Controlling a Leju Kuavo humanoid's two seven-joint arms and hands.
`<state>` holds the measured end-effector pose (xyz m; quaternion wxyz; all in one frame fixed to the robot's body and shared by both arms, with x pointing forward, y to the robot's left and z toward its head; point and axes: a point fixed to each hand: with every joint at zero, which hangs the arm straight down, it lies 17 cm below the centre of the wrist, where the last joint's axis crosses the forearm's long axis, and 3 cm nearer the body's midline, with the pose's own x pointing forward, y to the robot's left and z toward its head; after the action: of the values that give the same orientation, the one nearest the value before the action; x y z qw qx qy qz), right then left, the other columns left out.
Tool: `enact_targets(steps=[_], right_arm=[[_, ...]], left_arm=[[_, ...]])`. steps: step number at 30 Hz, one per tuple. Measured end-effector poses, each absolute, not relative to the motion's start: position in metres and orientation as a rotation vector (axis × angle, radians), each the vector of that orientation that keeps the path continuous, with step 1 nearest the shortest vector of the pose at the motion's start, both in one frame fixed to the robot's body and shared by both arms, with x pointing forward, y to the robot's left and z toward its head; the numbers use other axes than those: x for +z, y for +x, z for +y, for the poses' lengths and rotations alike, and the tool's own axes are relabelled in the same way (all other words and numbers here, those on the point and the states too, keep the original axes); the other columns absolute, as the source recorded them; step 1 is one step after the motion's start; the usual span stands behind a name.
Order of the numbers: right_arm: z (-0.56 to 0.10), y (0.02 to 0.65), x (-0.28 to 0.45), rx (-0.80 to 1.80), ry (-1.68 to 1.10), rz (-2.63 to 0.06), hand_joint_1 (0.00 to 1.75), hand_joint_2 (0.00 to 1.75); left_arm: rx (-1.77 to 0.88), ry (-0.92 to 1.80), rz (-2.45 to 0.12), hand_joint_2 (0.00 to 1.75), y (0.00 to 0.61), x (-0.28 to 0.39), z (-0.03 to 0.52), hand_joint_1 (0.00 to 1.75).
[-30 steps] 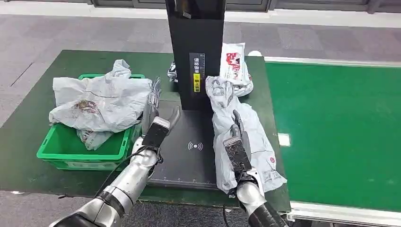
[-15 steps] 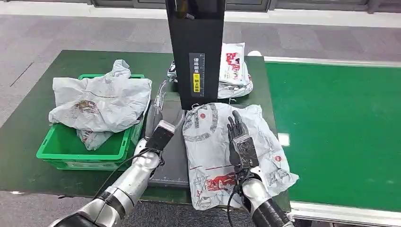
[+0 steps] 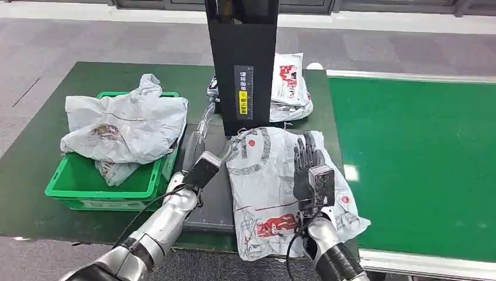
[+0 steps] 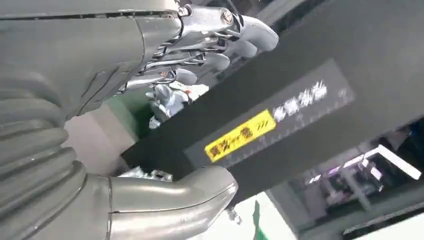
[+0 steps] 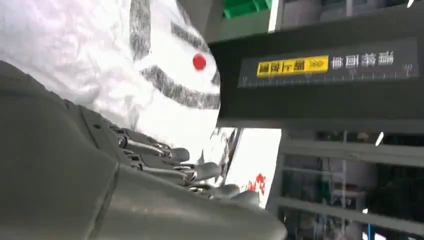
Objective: Moved the parcel from conveyor to table for the left to box.
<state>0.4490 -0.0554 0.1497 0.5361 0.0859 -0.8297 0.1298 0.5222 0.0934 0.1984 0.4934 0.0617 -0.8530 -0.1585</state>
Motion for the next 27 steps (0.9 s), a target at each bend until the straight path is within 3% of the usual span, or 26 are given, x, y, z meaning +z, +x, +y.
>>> enact_targets(steps=[8,16,23,24,27], right_arm=[[-0.140,0.473,0.178,0.177,-0.199,-2.059,0.00,1.75],[-0.165,0.478,0.188,0.142,-0.298,-2.077,0.00,1.75],[-0.206,0.479,0.191,0.052,-0.427,-2.053,0.00,1.75],[-0.208,0.477,0.192,0.048,-0.436,-2.052,0.00,1.75],[-0.211,0.469,0.194,0.061,-0.457,-2.060,0.00,1.75]], left_arm=[[-0.663,0.108,-1.970,1.75,0.502,0.153,0.048,0.00],[-0.753,0.041,-1.904,1.75,0.488,0.130,0.024,0.00],[-1.096,0.102,-1.596,1.75,0.452,0.046,-0.021,0.03],[-1.160,0.137,-1.549,1.75,0.446,0.033,-0.025,1.75],[-1.371,0.283,-1.445,1.75,0.440,0.014,-0.033,1.75]])
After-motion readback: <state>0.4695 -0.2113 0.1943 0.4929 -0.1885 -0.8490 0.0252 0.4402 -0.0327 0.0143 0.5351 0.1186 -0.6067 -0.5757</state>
